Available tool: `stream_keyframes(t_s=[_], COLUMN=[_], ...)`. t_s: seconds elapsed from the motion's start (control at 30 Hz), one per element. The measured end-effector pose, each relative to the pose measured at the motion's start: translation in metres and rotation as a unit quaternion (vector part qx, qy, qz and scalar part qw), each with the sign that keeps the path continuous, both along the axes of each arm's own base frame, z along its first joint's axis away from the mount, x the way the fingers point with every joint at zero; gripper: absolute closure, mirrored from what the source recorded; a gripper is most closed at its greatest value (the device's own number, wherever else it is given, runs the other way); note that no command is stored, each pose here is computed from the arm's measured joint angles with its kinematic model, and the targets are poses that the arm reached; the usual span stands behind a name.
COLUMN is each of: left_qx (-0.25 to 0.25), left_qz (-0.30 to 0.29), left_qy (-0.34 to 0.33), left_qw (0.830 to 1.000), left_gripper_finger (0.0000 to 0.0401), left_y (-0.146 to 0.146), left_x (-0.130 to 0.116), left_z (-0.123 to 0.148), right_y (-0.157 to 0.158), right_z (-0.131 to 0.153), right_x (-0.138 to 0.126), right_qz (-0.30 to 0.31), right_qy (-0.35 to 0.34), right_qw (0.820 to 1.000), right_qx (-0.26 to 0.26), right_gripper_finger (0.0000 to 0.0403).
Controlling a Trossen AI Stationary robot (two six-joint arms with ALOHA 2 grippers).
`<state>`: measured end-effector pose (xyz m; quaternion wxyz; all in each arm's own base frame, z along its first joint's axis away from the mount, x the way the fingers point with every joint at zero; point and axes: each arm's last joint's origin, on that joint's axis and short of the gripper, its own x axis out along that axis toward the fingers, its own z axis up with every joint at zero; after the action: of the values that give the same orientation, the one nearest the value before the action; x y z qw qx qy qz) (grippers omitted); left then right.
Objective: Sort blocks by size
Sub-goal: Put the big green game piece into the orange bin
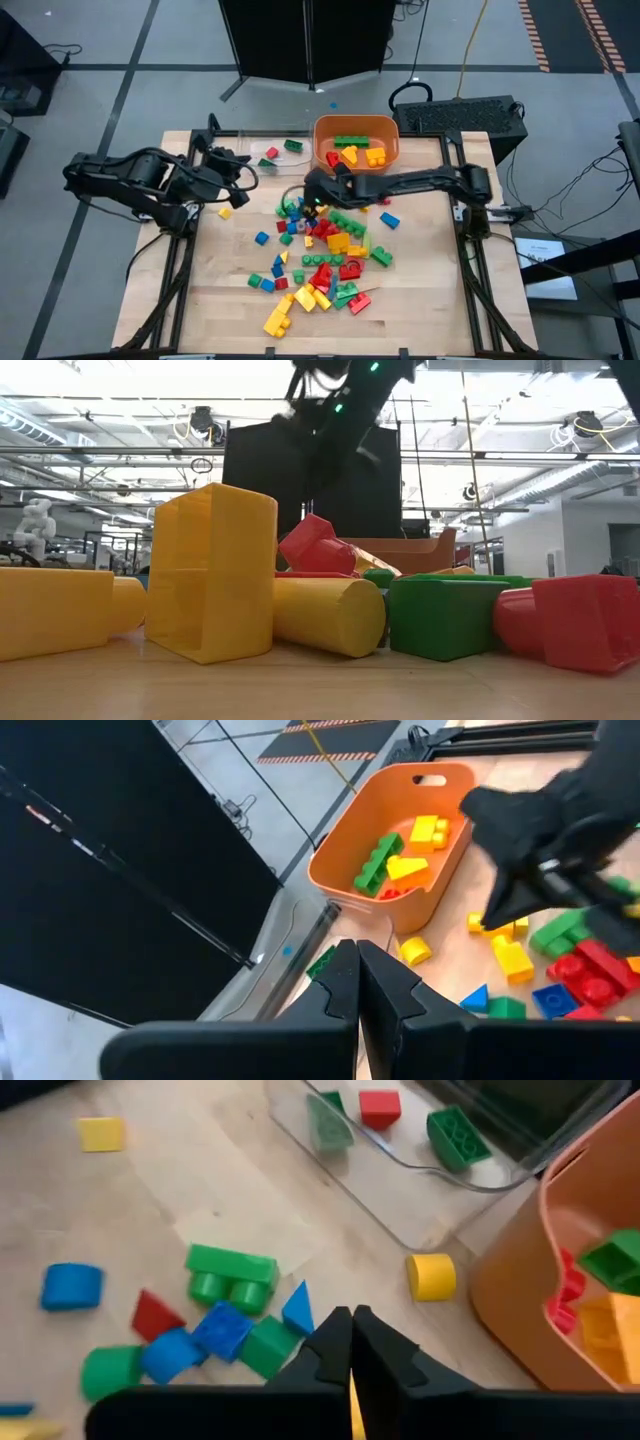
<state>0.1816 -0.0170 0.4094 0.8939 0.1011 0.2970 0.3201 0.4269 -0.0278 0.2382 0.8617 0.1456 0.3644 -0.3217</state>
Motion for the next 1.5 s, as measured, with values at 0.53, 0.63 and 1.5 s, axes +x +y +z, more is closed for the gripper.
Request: stream_keyframes(t_s=[0.53, 0.63, 1.5], left_qx=[0.0, 0.0, 0.006], left_qz=[0.0, 0.0, -0.002], left_qy=[-0.001, -0.001, 0.037], left_qw=[1.0, 1.0, 0.999], left_gripper_finger=[0.0401, 0.0401, 0.0401], left_y=[0.003, 0.003, 0.004], left_x=[-0.013, -0.013, -0.018], left_z=[0.004, 0.004, -0.001], right_y=[-0.054, -0.06, -0.08], right_z=[-0.065, -0.066, -0.087], right_x=[0.024, 0.025, 0.027], right_qz=[-0.071, -0.079, -0.117], right_qy=[0.04, 0.029, 0.024], right_qw=[0.996, 0.996, 0.993], right_qx=[-0.022, -0.022, -0.015], right_gripper_finger=[0.0403, 0.0403, 0.0403])
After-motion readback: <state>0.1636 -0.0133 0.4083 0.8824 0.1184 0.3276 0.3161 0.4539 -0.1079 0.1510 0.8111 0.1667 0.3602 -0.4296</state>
